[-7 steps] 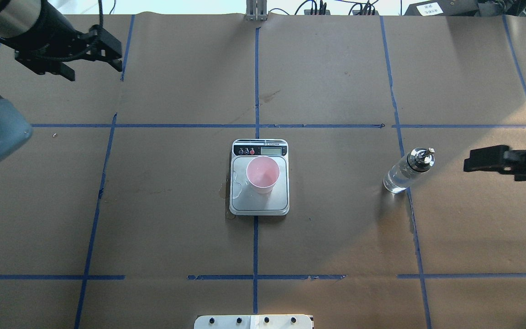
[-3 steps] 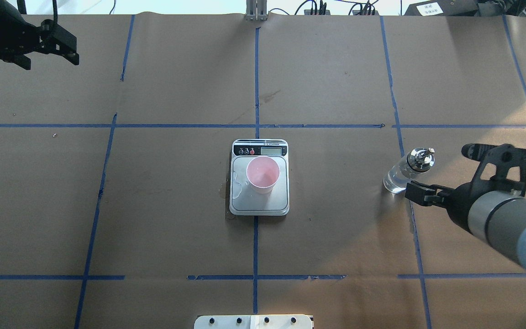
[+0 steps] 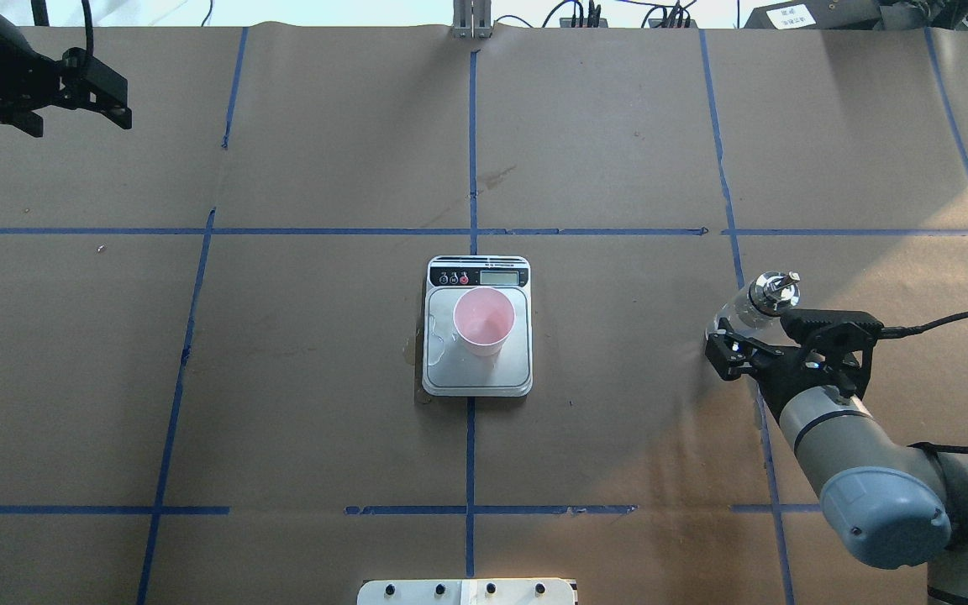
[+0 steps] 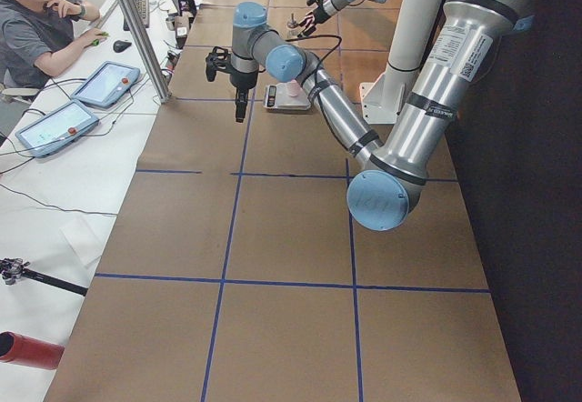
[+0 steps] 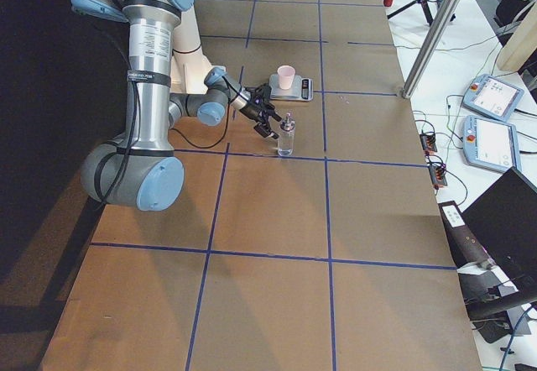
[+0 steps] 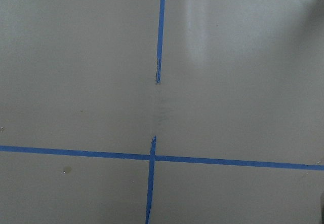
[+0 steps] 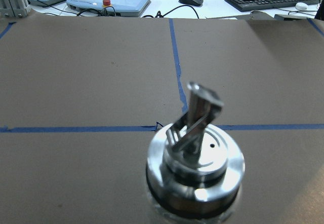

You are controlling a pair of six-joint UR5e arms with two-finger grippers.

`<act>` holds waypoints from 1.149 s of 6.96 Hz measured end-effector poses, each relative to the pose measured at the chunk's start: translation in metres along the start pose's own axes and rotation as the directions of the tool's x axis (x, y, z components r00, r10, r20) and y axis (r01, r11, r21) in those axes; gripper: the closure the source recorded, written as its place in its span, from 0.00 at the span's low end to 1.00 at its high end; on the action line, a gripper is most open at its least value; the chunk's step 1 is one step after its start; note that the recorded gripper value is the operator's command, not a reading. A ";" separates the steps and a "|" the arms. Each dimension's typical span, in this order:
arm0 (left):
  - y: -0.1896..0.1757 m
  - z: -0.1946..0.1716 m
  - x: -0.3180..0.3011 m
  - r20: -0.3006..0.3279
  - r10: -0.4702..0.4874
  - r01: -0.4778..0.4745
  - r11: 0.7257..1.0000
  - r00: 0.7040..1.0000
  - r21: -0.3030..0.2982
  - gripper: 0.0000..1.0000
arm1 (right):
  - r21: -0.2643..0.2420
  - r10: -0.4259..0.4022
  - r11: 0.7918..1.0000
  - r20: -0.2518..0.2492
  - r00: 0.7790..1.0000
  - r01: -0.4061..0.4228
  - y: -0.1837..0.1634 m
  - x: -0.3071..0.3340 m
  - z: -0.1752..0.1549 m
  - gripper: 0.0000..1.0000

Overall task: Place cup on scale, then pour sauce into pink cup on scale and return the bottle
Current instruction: 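Grasp the glass sauce bottle with the right gripper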

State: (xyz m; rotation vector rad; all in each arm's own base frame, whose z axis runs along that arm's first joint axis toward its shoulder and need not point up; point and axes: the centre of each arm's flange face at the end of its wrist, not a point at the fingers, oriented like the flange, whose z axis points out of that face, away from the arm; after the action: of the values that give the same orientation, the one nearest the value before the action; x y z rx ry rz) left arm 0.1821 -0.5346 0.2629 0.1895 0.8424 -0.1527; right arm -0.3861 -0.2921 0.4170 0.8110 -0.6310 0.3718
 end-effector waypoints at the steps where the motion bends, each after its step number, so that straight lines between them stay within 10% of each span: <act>1: 0.000 0.001 0.000 0.001 -0.001 0.001 1.000 1.000 -0.001 0.00 | 0.032 -0.014 0.999 0.004 1.000 0.014 0.007 -0.004 0.010 0.00; 6: -0.001 0.000 0.001 0.000 0.000 0.000 1.000 1.000 0.000 0.00 | 0.090 -0.085 0.992 -0.054 0.995 0.090 0.020 0.007 0.039 0.12; 7: -0.001 0.000 0.001 0.000 0.000 0.000 1.000 1.000 0.001 0.00 | 0.096 -0.085 0.991 -0.066 0.994 0.091 0.019 0.007 0.046 0.99; 8: -0.001 -0.001 0.002 -0.001 0.000 0.000 1.000 1.000 0.001 0.00 | 0.102 -0.076 0.991 -0.066 0.995 0.082 0.017 0.000 0.052 1.00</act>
State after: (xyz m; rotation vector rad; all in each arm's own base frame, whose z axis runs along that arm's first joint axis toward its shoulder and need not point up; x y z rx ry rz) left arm 0.1828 -0.5360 0.2609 0.1908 0.8433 -0.1530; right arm -0.4149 -0.3209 0.4538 0.9187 -0.5229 0.3587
